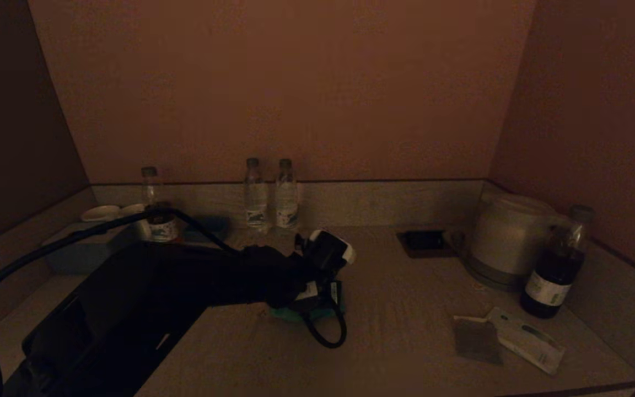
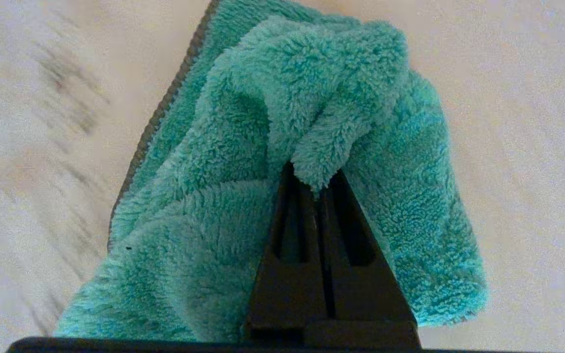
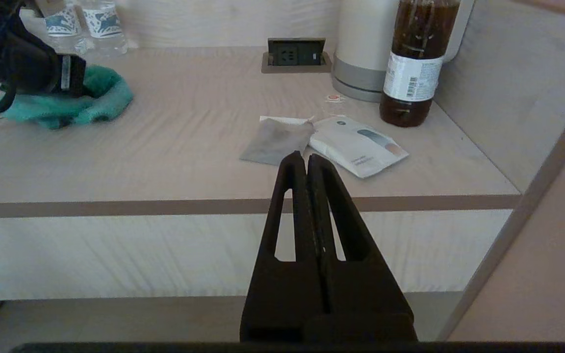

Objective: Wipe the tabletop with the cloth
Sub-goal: Sweep the stains on the table

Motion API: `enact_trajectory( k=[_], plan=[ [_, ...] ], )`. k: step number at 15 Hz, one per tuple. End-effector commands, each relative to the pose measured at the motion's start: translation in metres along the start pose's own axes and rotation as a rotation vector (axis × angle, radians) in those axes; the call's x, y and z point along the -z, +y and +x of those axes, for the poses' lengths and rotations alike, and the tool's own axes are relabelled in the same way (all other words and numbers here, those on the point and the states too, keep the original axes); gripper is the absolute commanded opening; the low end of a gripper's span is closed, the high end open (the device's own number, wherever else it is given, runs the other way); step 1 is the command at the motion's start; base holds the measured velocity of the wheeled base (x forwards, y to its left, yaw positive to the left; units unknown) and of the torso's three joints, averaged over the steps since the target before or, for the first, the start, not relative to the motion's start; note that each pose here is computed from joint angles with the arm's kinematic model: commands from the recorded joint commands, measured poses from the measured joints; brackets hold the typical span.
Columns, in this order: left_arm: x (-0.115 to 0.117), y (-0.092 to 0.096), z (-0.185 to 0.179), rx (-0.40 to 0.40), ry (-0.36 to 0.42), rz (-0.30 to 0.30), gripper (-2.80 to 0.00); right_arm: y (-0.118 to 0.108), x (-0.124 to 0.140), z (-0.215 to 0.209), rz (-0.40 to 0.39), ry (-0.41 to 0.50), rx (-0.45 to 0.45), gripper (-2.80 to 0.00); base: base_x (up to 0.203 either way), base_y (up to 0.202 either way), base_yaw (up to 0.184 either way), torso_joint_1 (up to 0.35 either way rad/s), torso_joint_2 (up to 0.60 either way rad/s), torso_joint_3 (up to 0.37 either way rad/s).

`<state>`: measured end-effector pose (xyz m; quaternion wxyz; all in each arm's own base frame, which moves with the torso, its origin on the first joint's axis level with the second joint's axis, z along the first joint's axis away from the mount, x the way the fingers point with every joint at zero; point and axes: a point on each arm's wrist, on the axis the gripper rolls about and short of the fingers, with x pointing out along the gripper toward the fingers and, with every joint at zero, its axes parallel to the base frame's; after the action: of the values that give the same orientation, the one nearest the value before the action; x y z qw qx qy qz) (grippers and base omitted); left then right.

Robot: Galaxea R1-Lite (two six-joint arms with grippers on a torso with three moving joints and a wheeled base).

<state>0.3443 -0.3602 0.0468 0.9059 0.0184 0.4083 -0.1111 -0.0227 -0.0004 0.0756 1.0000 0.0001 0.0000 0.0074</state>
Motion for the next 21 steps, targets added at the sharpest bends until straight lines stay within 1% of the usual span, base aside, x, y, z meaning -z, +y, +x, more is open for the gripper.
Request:
enact_trajectory(
  k=[1,3,5,6,9,10,11,13,14,15,16,17,18,19,20,21],
  plan=[
    [0.013,-0.018,-0.016,0.015,0.031,0.040,-2.80,0.000,0.000,0.000,0.000,0.000,-0.001,-2.80,0.000,0.000,0.000,0.000,0.00,0.000],
    [0.021,-0.015,-0.014,-0.029,0.081,0.049,-2.80,0.000,0.000,0.000,0.000,0.000,-0.001,-2.80,0.000,0.000,0.000,0.000,0.00,0.000],
    [0.027,-0.004,-0.016,-0.100,0.131,0.025,-2.80,0.000,0.000,0.000,0.000,0.000,-0.001,-2.80,0.000,0.000,0.000,0.000,0.00,0.000],
    [0.027,0.000,-0.016,-0.122,0.135,0.019,-2.80,0.000,0.000,0.000,0.000,0.000,-0.001,-2.80,0.000,0.000,0.000,0.000,0.00,0.000],
    [0.025,0.027,-0.001,-0.276,0.105,-0.010,-2.80,0.000,0.000,0.000,0.000,0.000,-0.001,-2.80,0.000,0.000,0.000,0.000,0.00,0.000],
    [0.024,0.031,0.003,-0.295,0.103,-0.013,-2.80,0.000,0.000,0.000,0.000,0.000,-0.001,-2.80,0.000,0.000,0.000,0.000,0.00,0.000],
    [0.023,0.039,0.010,-0.320,0.107,-0.023,-2.80,0.000,0.000,0.000,0.000,0.000,-0.001,-2.80,0.000,0.000,0.000,0.000,0.00,0.000],
    [0.023,0.040,0.010,-0.322,0.106,-0.023,-2.80,0.000,0.000,0.000,0.000,0.000,-0.001,-2.80,0.000,0.000,0.000,0.000,0.00,0.000],
    [0.020,0.047,0.017,-0.337,0.107,-0.037,-2.80,0.000,0.000,0.000,0.000,0.000,-0.001,-2.80,0.000,0.000,0.000,0.000,0.00,0.000],
    [0.012,0.066,0.027,-0.368,0.109,-0.071,-2.80,0.000,0.000,0.000,0.000,0.000,-0.001,-2.80,0.000,0.000,0.000,0.000,0.00,0.000],
    [0.010,0.071,0.031,-0.377,0.109,-0.078,-2.80,0.000,0.000,0.000,0.000,0.000,-0.001,-2.80,0.000,0.000,0.000,0.000,0.00,0.000],
    [0.010,0.071,0.031,-0.377,0.109,-0.078,-2.80,0.000,0.000,0.000,0.000,0.000,-0.001,-2.80,0.000,0.000,0.000,0.000,0.00,0.000],
    [0.005,0.078,0.036,-0.383,0.102,-0.086,-2.80,0.000,0.000,0.000,0.000,0.000,-0.001,-2.80,0.000,0.000,0.000,0.000,0.00,0.000],
    [-0.006,0.099,0.043,-0.406,0.094,-0.116,-2.80,0.000,0.000,0.000,0.000,0.000,-0.001,-2.80,0.000,0.000,0.000,0.000,0.00,0.000],
    [-0.016,0.114,0.049,-0.414,0.068,-0.143,-2.80,0.000,0.000,0.000,0.000,0.000,-0.001,-2.80,0.000,0.000,0.000,0.000,0.00,0.000],
    [-0.018,0.117,0.051,-0.412,0.057,-0.145,-2.80,0.000,0.000,0.000,0.000,0.000,-0.001,-2.80,0.000,0.000,0.000,0.000,0.00,0.000]
  ],
)
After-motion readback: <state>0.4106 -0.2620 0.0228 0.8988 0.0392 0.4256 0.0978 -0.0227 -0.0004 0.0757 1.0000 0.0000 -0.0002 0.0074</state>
